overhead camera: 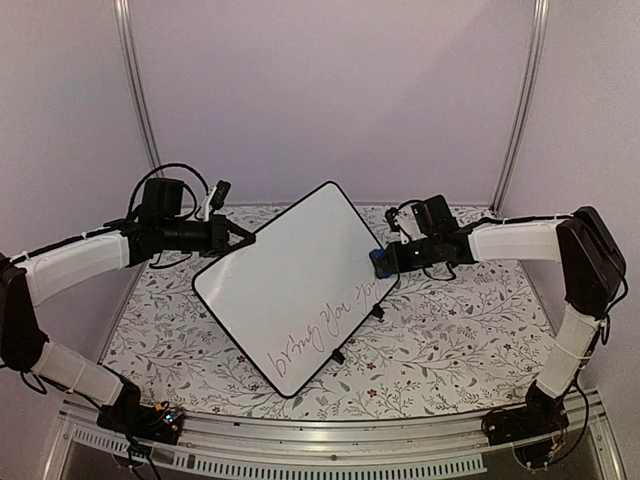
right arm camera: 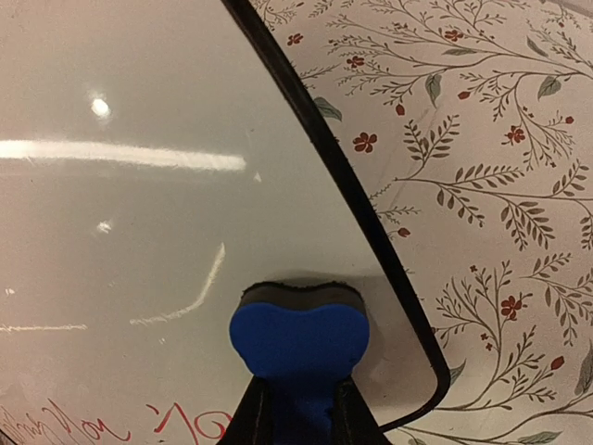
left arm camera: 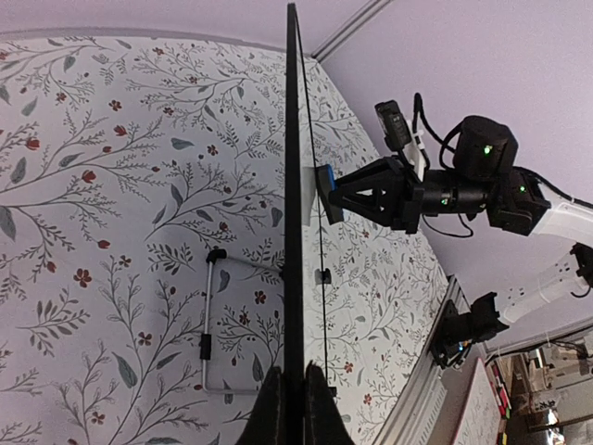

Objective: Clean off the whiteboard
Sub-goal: Erase the whiteboard at the center of the board.

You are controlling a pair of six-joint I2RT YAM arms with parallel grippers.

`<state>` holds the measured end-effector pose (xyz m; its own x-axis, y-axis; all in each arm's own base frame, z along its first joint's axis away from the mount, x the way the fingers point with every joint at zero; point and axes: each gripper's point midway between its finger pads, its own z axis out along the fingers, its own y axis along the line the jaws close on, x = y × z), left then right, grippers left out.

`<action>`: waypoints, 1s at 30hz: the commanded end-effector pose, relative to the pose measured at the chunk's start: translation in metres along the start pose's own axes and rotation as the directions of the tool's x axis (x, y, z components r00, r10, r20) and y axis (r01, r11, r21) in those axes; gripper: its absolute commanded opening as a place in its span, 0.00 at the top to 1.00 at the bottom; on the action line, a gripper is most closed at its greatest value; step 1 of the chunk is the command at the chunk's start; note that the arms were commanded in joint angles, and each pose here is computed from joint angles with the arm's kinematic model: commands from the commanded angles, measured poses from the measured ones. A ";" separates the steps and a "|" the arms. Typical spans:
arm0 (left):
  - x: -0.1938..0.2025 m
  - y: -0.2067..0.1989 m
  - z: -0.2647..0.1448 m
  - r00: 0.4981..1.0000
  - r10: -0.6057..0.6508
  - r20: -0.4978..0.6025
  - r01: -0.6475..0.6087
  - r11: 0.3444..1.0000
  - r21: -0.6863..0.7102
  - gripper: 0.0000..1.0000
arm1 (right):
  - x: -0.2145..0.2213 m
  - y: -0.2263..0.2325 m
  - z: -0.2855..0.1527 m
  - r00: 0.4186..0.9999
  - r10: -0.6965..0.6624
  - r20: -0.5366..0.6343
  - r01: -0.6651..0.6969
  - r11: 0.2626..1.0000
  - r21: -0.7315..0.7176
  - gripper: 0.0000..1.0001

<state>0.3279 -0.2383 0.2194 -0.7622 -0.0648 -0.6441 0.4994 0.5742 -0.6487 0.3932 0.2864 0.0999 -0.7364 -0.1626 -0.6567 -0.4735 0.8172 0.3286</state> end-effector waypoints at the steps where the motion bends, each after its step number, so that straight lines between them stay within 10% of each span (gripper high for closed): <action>1: 0.007 0.003 0.004 0.999 0.031 -0.030 -0.031 0.999 -0.008 1.00 | 0.047 -0.015 0.002 0.991 0.048 -0.127 -0.043 0.998 0.045 0.94; 16: 0.007 0.006 0.005 0.999 0.026 -0.027 -0.026 0.999 -0.020 1.00 | 0.033 -0.008 -0.031 0.997 0.019 -0.081 -0.013 0.998 0.069 0.94; 30: 0.005 0.010 0.004 1.000 0.026 -0.017 -0.027 0.999 -0.041 1.00 | 0.005 0.132 -0.062 0.967 -0.257 0.003 0.256 0.964 -0.075 0.93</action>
<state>0.3284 -0.2385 0.2202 -0.7566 -0.0628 -0.6508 0.5062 0.5739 -0.6438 0.3258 0.3277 0.1631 -0.6522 -0.2960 -0.6979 -0.6013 0.7625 0.2386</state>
